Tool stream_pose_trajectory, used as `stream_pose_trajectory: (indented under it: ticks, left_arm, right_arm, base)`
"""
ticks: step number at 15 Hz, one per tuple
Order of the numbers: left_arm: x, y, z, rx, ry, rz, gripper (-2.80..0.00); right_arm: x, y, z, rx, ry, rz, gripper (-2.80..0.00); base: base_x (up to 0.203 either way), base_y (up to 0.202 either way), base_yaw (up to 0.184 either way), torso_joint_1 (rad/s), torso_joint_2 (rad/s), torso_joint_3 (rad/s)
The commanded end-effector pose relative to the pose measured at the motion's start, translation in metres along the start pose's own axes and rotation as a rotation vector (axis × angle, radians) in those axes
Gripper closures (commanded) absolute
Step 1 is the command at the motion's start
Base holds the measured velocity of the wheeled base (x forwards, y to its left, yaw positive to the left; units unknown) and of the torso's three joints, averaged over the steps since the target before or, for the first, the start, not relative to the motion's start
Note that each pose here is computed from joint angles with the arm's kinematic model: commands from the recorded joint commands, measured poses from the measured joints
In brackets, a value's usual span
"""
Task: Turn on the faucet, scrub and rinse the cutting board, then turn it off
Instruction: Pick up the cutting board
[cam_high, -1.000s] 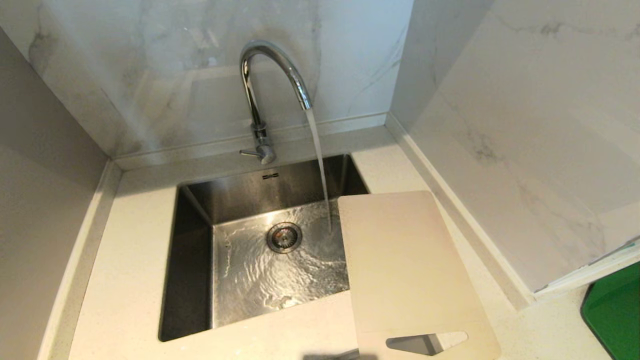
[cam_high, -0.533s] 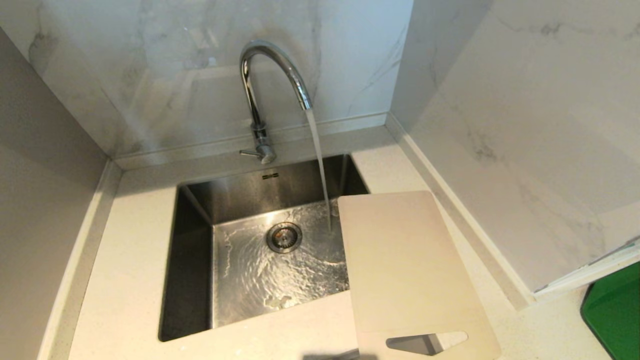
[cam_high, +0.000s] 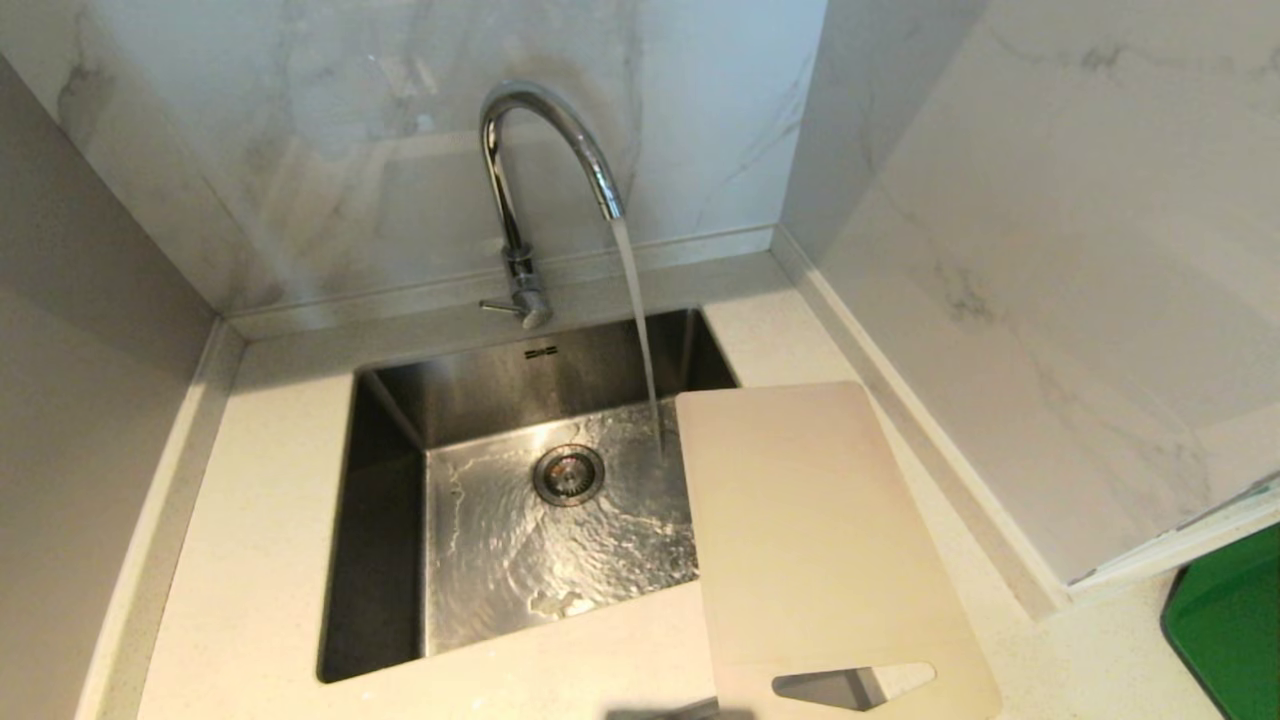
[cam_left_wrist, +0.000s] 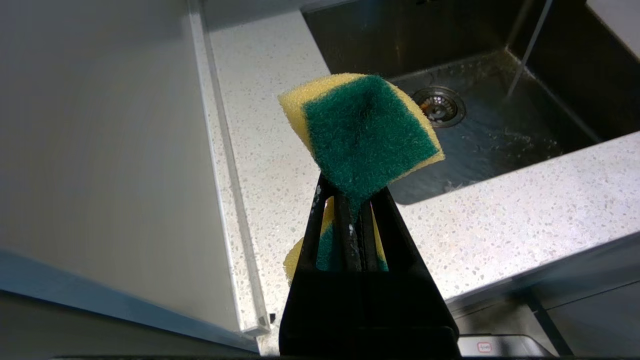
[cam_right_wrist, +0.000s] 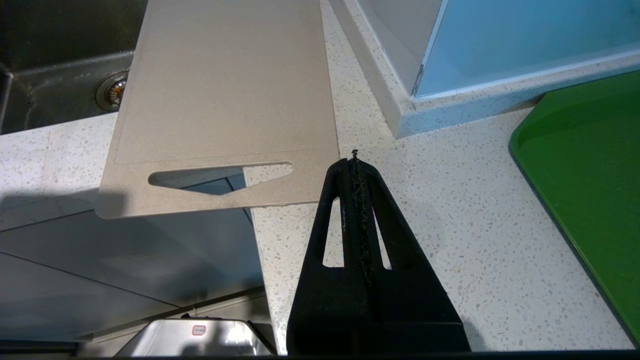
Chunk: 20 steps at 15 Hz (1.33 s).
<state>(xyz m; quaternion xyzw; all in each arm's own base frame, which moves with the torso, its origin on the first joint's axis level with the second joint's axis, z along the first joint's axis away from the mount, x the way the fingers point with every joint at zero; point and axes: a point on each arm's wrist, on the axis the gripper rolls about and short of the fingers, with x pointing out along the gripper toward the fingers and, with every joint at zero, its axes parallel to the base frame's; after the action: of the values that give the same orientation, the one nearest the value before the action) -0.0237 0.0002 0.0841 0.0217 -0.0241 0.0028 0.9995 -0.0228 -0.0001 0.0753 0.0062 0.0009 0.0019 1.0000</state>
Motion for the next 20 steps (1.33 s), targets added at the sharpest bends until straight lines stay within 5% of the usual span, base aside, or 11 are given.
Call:
stream_pose_trajectory:
  ticks: [1,20]
  left_arm:
    - [0.0005,-0.0004,-0.0078,0.000,0.036,-0.002,0.00]
    - [0.0005,-0.0005,-0.0101,-0.046,0.055,-0.006,0.00]
  right_arm:
    - [0.0001,0.0000,-0.0004,0.000,0.001,0.001,0.00]
    - [0.0001,0.0000,-0.0004,0.000,0.001,0.001,0.00]
  base:
    - [0.000,0.000,0.000,0.000,0.00,0.000]
    - [0.000,0.000,0.000,0.000,0.00,0.000]
